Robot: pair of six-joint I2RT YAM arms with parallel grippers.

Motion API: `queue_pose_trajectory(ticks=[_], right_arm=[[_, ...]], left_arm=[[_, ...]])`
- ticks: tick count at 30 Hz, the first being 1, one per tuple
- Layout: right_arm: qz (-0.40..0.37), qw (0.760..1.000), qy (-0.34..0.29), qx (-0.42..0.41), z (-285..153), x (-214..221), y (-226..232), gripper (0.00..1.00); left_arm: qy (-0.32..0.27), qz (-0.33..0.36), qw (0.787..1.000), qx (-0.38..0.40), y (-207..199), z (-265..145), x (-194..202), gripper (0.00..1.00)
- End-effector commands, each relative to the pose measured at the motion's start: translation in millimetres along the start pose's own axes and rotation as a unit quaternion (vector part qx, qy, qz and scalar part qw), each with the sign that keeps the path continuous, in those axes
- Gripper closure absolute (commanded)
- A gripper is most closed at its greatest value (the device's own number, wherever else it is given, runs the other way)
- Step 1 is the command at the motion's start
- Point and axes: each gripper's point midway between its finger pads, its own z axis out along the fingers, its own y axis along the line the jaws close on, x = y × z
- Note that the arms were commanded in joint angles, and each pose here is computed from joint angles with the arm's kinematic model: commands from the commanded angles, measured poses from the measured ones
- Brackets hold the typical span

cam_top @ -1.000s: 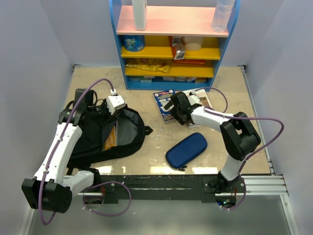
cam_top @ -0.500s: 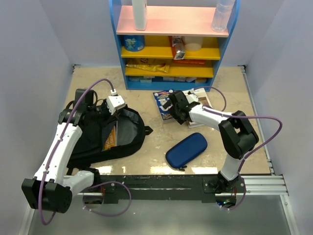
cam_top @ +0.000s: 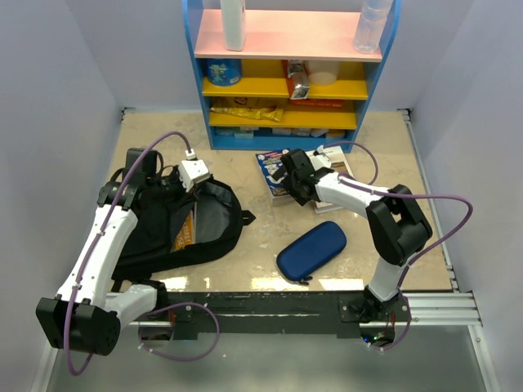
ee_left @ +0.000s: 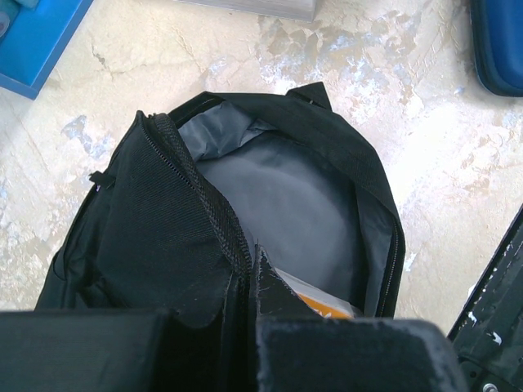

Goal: Pack the student bag
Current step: Pick up the book from the center of the board.

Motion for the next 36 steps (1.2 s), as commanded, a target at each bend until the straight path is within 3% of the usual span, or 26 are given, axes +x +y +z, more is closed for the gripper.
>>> queue_pose_trajectory(ticks=[1,7,15,27,31,36], right_arm=[[0.049,0.985,-0.126,-0.108,-28.7,-73.8,72.5,0.13],[0.038,0.983,-0.139,-0.112,-32.9,-81.7,80.5,0.13],[0.047,0.993,-0.075,-0.072,3.3,-39.5,46.9,0.13],[0.069,0.996,-0.029,-0.056,11.7,-11.4,14.3,0.14],[0.074,0.996,-0.019,-0.05,19.3,-4.0,10.4,0.19],[0.08,0.994,-0.024,-0.063,16.9,-7.6,10.2,0.35]], left_arm=[[-0.033,0.027,0.999,0.012,-3.4,-0.9,-17.6,1.0],[-0.034,0.025,0.999,0.013,-3.5,-0.6,-17.8,1.0],[-0.028,0.032,0.999,0.007,-2.3,-1.8,-14.9,1.0],[-0.028,0.032,0.999,0.013,-5.5,-0.6,-14.7,1.0],[-0.026,0.034,0.999,0.011,-5.2,-2.0,-15.1,1.0],[-0.024,0.031,0.999,0.014,-6.2,-1.5,-13.7,1.0]])
